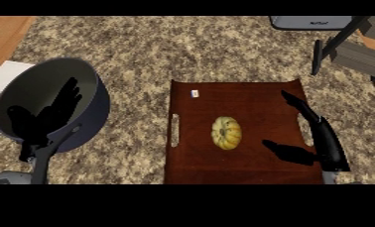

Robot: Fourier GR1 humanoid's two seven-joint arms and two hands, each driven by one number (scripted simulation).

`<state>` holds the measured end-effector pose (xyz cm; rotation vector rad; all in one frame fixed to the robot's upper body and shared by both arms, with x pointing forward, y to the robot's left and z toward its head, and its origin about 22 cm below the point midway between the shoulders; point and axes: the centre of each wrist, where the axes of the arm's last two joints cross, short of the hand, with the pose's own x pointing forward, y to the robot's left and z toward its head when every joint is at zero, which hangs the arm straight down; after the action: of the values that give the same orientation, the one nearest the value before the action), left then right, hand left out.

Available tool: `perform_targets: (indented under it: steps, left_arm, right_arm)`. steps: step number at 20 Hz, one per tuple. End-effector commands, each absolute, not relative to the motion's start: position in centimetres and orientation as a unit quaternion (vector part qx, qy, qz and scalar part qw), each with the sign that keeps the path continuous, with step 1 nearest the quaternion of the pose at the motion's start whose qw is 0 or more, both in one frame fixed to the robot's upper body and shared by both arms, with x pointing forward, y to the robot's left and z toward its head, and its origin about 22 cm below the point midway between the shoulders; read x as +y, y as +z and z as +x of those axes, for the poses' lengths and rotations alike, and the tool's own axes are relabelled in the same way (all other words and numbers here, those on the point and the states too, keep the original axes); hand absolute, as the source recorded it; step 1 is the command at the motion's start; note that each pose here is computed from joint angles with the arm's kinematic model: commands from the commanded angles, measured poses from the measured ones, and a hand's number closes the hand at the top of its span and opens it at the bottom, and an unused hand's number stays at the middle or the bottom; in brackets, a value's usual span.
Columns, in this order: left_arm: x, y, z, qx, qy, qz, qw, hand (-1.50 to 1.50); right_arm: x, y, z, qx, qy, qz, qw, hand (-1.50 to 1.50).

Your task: Pick the squash from the tray and place it in the tiered basket

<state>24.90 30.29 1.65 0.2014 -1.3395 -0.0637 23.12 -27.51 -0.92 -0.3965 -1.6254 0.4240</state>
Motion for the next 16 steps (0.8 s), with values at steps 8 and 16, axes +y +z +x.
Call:
perform_targets:
  steps: [8,16]
  left_arm:
    - [34.2,-0.5,21.8,-0.562,-0.045,0.129,0.816,0.0]
    - [34.3,-1.2,22.4,-0.561,-0.037,0.123,0.818,0.0]
  right_arm:
    - [-21.9,3.8,22.8,-0.526,0.426,-0.245,0.694,-1.5]
    - [-13.5,10.9,25.0,-0.474,0.441,-0.246,0.721,-1.5]
